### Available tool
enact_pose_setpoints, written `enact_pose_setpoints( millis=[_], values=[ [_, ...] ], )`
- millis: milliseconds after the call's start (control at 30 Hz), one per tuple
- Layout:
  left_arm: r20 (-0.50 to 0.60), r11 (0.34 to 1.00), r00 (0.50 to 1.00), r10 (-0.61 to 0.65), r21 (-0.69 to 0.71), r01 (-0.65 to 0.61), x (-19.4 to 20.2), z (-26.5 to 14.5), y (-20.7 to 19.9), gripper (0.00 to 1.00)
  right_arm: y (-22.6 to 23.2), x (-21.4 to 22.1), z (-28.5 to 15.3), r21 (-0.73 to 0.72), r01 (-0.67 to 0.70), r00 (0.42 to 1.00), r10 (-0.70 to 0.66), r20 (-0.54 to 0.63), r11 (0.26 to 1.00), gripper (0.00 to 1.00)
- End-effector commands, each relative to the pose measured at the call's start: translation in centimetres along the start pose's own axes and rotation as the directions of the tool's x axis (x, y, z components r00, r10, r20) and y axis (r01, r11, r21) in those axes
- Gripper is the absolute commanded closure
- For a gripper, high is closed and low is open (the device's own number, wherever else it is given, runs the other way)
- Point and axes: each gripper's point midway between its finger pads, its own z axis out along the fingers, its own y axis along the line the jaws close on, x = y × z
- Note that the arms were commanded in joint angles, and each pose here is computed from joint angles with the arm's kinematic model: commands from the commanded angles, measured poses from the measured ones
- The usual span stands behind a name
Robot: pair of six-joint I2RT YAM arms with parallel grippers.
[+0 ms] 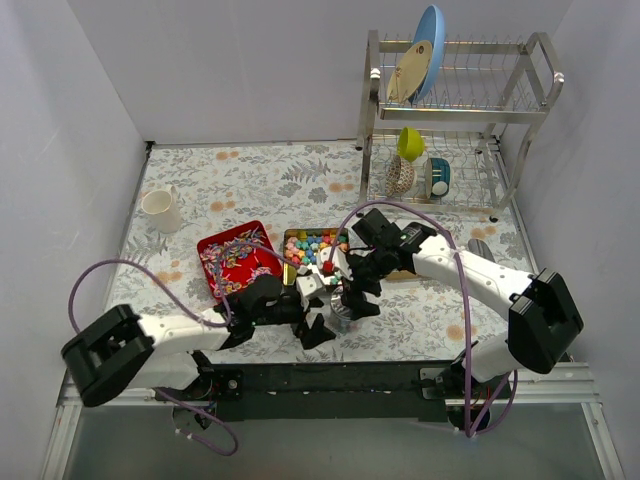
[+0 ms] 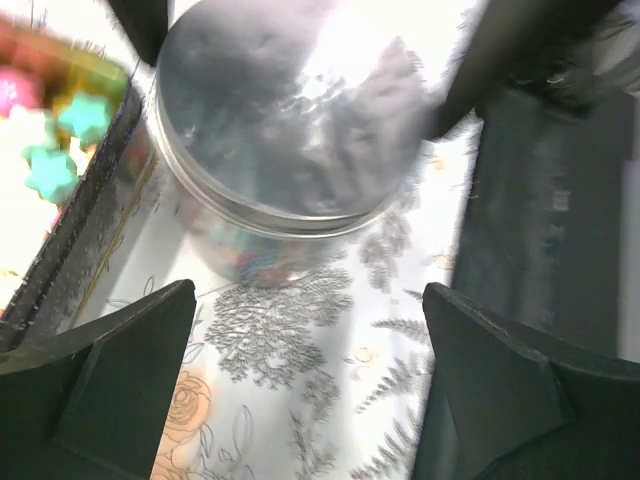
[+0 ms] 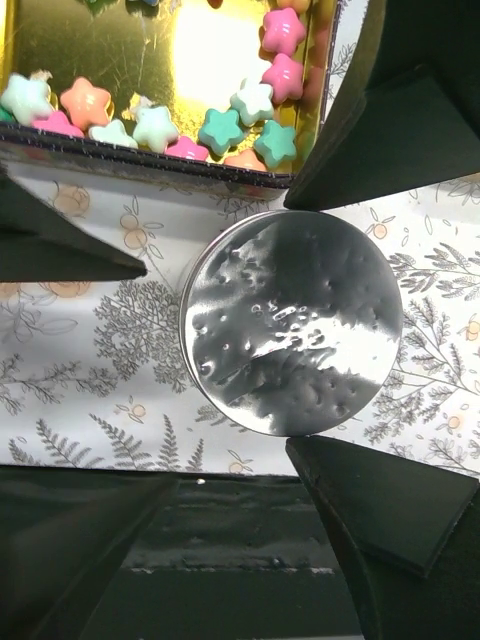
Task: Pack the candies
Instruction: Screw the bottle lid onto the packing bottle, then reset both arms
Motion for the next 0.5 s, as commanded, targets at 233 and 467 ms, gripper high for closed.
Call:
enact_pose_setpoints(
  millis=[233, 467],
  values=[
    [0.115, 0.990, 0.983, 0.140, 0.013, -0.143, -8.0, -6.9, -3.4, 0.02, -0.5, -3.9, -5.8, 0.066, -0.078, 0.997, 0.077, 0.012, 0.995, 0.02],
    [0.189, 0.933, 0.980, 0.055, -0.359, 0.017, -12.7, -11.7, 3.2, 0.02, -9.8, -1.0, -13.0, 0.600, -0.478, 0.873, 0.424, 0.242, 0.642, 0.02]
  ],
)
